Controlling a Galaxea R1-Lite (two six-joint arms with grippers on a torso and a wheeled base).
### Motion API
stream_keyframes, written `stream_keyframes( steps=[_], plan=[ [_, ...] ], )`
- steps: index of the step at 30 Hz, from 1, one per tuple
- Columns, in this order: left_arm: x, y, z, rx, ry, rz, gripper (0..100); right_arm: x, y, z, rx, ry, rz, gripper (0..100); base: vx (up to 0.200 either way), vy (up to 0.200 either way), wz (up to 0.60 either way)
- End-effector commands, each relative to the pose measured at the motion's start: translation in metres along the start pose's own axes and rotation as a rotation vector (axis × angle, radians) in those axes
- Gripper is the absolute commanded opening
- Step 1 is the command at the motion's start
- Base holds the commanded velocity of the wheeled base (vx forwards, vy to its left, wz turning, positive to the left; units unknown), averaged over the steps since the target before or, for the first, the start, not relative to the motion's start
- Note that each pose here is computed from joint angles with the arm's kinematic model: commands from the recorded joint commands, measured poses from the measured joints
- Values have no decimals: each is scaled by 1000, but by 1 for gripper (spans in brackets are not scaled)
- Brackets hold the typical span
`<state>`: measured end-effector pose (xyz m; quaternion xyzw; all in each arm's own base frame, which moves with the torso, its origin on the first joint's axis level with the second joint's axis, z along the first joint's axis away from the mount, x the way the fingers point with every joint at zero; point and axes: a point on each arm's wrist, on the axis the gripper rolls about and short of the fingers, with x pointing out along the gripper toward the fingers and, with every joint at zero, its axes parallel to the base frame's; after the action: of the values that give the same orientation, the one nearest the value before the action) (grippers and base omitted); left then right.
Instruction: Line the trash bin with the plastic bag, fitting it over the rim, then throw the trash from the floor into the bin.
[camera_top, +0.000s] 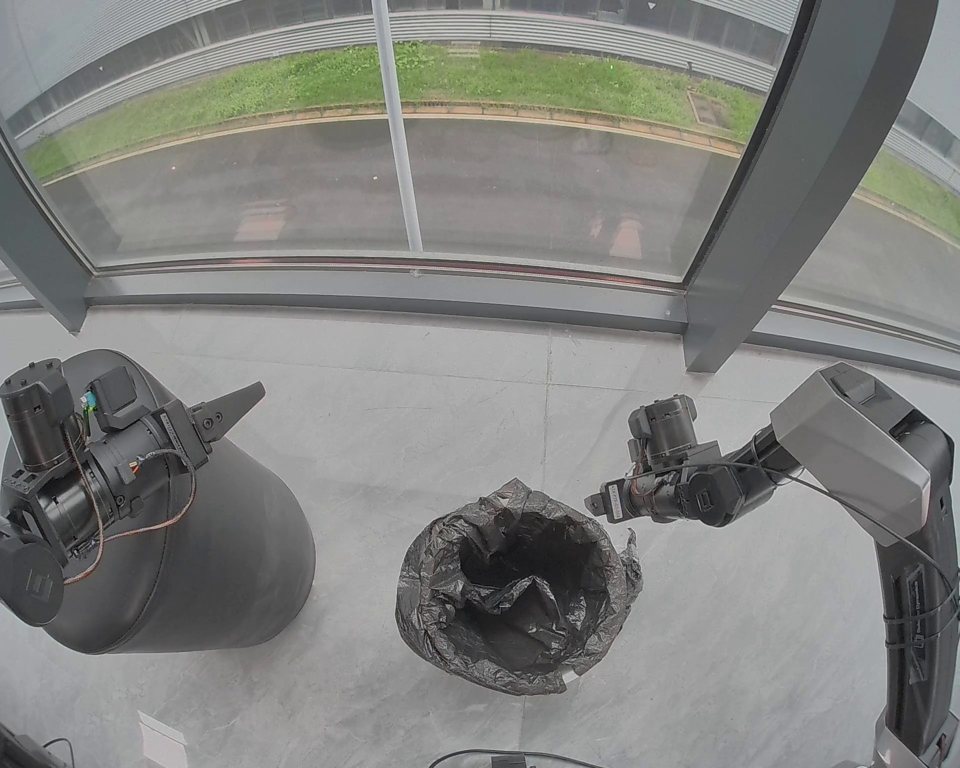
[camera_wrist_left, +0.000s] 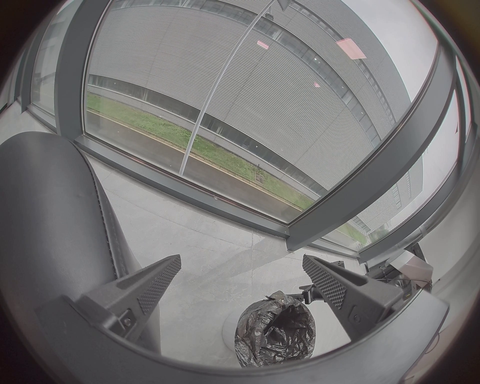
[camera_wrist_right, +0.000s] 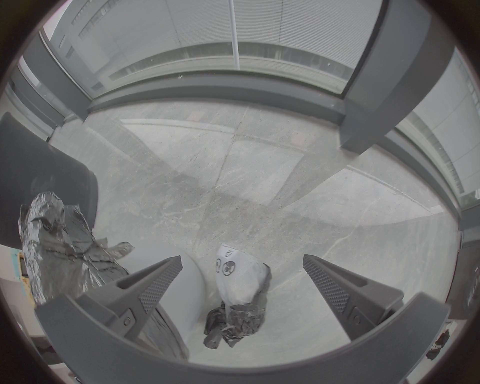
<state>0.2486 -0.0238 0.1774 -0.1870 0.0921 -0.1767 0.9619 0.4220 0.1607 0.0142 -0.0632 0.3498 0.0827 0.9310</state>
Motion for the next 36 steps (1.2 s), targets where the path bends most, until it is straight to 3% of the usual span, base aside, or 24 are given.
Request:
stream_keyframes(
  steps=[1,14,18,36],
  plan=[
    [2,4,-2,-8,11,10,100,15,11,18,-11,36,70,100,0,0,0],
    [8,7,-8,-15,36,18,100,52,12,22,-3,67,62,100,0,0,0],
    [13,11,-12,-11,30,16,100,68,6,22,42,53,57,100,0,0,0],
    [19,16,-18,-13,35,21,100,84,-19,11,76,80,40,100,0,0,0]
  ],
)
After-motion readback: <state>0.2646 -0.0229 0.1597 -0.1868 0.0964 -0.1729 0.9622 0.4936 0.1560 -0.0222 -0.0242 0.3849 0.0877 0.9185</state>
